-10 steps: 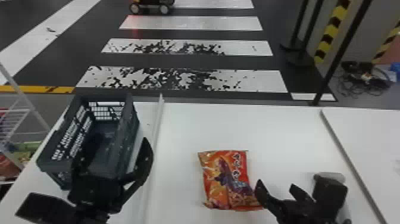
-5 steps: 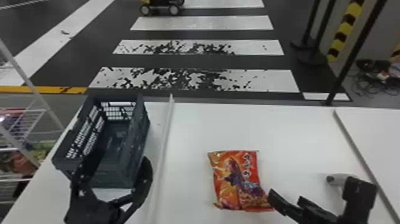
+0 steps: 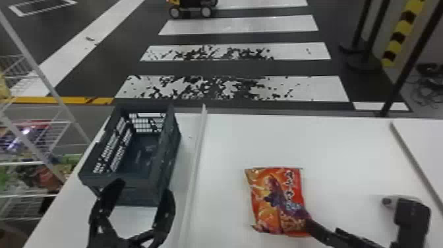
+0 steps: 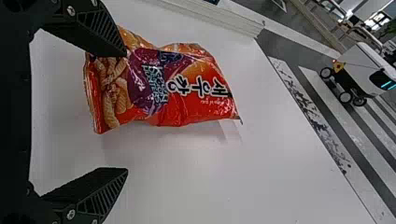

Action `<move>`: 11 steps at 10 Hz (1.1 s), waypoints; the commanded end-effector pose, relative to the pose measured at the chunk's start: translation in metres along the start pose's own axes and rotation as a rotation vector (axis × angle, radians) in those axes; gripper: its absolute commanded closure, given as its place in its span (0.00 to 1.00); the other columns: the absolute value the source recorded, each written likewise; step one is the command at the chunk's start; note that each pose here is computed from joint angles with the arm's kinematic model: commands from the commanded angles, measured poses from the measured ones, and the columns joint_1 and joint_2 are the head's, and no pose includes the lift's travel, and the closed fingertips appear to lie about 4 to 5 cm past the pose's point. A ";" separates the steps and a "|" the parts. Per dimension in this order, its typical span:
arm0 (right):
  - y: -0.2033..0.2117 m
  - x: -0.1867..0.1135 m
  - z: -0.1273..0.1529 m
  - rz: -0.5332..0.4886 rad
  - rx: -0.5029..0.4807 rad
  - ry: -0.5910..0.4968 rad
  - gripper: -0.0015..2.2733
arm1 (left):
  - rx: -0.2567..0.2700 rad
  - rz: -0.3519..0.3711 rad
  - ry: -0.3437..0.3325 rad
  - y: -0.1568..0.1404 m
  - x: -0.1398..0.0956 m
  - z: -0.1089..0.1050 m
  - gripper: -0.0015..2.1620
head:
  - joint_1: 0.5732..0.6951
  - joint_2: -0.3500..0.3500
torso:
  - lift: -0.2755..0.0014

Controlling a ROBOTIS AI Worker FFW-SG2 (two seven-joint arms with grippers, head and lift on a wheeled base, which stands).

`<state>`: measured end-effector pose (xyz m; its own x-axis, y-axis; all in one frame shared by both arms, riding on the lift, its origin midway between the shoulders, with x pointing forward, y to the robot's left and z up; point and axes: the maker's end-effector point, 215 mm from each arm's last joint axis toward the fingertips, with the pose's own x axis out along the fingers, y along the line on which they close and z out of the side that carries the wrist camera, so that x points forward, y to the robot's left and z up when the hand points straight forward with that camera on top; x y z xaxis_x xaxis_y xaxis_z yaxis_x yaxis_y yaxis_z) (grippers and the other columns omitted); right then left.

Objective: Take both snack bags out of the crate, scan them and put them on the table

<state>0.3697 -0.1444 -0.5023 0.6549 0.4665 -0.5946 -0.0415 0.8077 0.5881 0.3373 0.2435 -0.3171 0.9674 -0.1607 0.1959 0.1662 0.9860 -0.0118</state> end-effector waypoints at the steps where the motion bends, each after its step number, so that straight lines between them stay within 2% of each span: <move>1: 0.005 0.008 -0.004 0.028 0.018 0.024 0.05 | -0.006 0.003 0.000 0.000 -0.002 -0.001 0.04 | 1.00 0.72 | 0.65; 8: 0.013 0.028 -0.019 0.078 0.060 0.083 0.06 | -0.015 0.014 0.015 0.002 -0.006 -0.010 0.04 | 1.00 0.80 | 0.65; 10: 0.012 0.032 -0.020 0.077 0.064 0.096 0.16 | -0.016 0.016 0.018 0.003 -0.006 -0.012 0.04 | 1.00 0.81 | 0.65; 11: 0.006 0.033 -0.021 0.058 0.050 0.100 0.39 | -0.016 0.019 0.024 0.003 -0.007 -0.015 0.04 | 1.00 0.81 | 0.65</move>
<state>0.3748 -0.1141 -0.5269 0.5764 0.5554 -0.5994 -0.0384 0.7511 0.6590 0.3344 0.2468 -0.3311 0.9737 -0.1451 0.1754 0.1526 0.9878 -0.0302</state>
